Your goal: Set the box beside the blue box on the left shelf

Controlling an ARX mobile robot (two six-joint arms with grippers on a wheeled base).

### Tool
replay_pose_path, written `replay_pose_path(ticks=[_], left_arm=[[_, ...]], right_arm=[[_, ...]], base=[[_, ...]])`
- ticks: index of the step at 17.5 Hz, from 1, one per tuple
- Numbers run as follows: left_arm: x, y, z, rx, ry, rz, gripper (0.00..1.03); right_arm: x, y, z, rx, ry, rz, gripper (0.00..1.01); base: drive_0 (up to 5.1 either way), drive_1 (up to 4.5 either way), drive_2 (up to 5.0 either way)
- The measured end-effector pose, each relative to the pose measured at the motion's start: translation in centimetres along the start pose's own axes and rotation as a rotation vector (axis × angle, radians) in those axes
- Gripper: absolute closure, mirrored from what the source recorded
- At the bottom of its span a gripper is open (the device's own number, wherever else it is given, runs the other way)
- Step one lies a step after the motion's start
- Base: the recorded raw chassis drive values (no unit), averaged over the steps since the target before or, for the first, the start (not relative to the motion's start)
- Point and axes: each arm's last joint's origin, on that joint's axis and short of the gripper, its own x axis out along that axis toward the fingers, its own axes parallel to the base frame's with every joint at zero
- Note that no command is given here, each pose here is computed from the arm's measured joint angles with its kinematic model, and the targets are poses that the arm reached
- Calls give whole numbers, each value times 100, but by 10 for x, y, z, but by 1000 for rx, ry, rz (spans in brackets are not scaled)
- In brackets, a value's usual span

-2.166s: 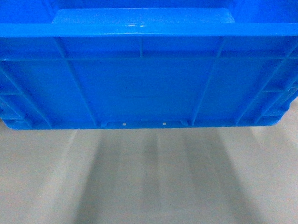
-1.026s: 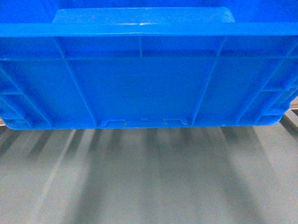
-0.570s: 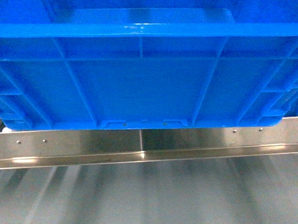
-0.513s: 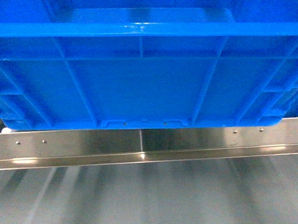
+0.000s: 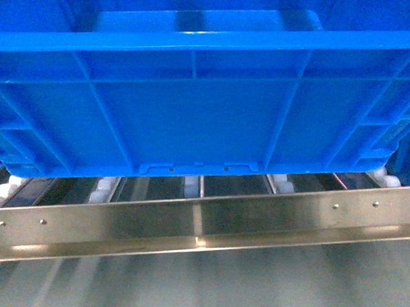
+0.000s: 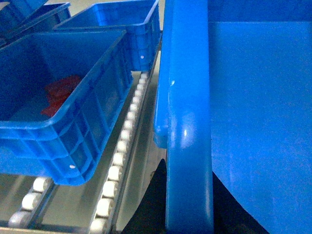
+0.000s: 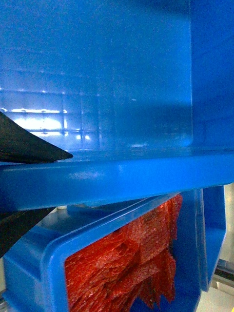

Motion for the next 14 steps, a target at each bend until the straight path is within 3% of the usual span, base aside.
replay_pose_path(ticks=[4, 14], left_arm=[[0, 0, 0, -2, -5, -1, 94], [1, 0, -1, 1, 3, 0, 94]], right_arm=[[0, 0, 0, 1, -2, 0, 92], [0, 0, 0, -1, 3, -2, 92]], base=[[18, 447, -410], [0, 0, 0]])
